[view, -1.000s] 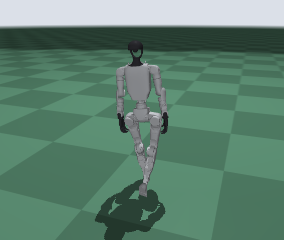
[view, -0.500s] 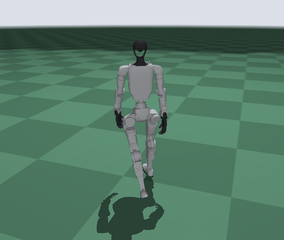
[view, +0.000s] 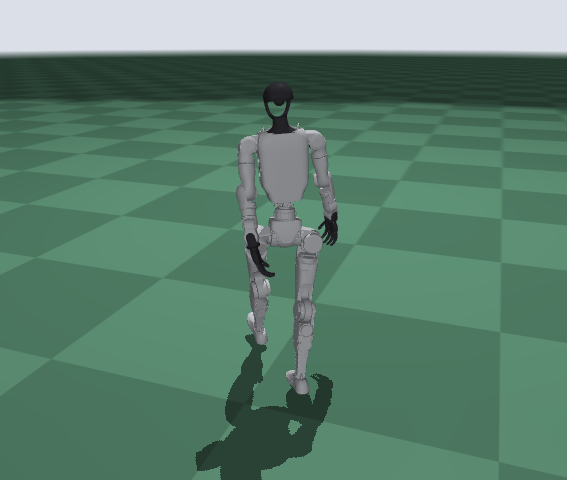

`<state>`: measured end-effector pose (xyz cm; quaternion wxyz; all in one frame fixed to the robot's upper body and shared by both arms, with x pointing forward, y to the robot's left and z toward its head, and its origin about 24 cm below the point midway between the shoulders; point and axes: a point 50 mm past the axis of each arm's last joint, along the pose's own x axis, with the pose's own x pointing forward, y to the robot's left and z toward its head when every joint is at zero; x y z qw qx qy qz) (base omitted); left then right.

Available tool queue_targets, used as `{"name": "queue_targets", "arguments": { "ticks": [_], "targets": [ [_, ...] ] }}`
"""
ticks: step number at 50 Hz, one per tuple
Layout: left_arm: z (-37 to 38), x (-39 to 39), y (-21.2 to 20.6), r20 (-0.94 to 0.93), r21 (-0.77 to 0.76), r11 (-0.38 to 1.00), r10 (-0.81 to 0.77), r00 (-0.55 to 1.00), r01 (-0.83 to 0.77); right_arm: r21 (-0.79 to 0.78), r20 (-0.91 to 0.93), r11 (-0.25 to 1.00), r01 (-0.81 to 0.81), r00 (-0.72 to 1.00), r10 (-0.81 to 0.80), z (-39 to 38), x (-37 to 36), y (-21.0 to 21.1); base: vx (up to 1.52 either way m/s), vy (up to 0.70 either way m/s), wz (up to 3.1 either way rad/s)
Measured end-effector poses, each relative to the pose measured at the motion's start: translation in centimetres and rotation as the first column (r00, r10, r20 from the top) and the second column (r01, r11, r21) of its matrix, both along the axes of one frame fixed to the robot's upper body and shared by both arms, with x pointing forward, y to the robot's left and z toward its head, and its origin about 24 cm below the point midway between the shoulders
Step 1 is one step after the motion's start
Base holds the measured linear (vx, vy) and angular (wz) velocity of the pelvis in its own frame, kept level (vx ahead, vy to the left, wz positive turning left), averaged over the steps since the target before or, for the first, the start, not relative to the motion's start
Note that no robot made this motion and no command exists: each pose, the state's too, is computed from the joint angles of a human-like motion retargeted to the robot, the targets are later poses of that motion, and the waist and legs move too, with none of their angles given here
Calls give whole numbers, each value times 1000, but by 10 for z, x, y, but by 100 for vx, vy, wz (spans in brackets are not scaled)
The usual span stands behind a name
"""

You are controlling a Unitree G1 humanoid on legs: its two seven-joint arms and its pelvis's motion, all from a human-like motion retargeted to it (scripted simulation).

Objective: Walk run

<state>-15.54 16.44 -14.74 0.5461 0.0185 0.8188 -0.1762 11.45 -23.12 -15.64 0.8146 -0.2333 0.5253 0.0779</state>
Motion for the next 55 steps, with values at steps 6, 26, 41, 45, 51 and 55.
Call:
{"name": "queue_targets", "arguments": {
  "ticks": [6, 26, 41, 45, 51, 55],
  "targets": [
    [-12, 35, 9, 125, 30, 998, -60, 990, 57, 64, -197, 998, 6, 980, 7, -15, -54, 12, 99, 2, -63],
    [0, 281, 86, 744, 255, 967, -196, 638, 0, 73, -568, 940, 334, 789, -236, -14, -195, 52, 75, -4, -1],
    [-21, 225, 51, 666, 292, 938, -340, 664, 188, 103, -575, 945, 310, 794, -198, -16, -186, 53, 74, -27, 12],
    [-29, 153, 34, 515, 234, 930, -365, 776, 282, 98, -516, 929, 356, 817, -258, -19, -167, 48, 83, -45, -25],
    [-22, 82, 30, 312, 169, 929, -367, 876, 329, 102, -335, 960, 262, 917, -215, -22, -106, 35, 61, -38, -97],
    [-15, 48, 21, 227, 128, 969, -236, 945, 211, 54, -195, 988, 144, 972, -131, -18, -65, 21, 54, -25, -147]
  ]
}}
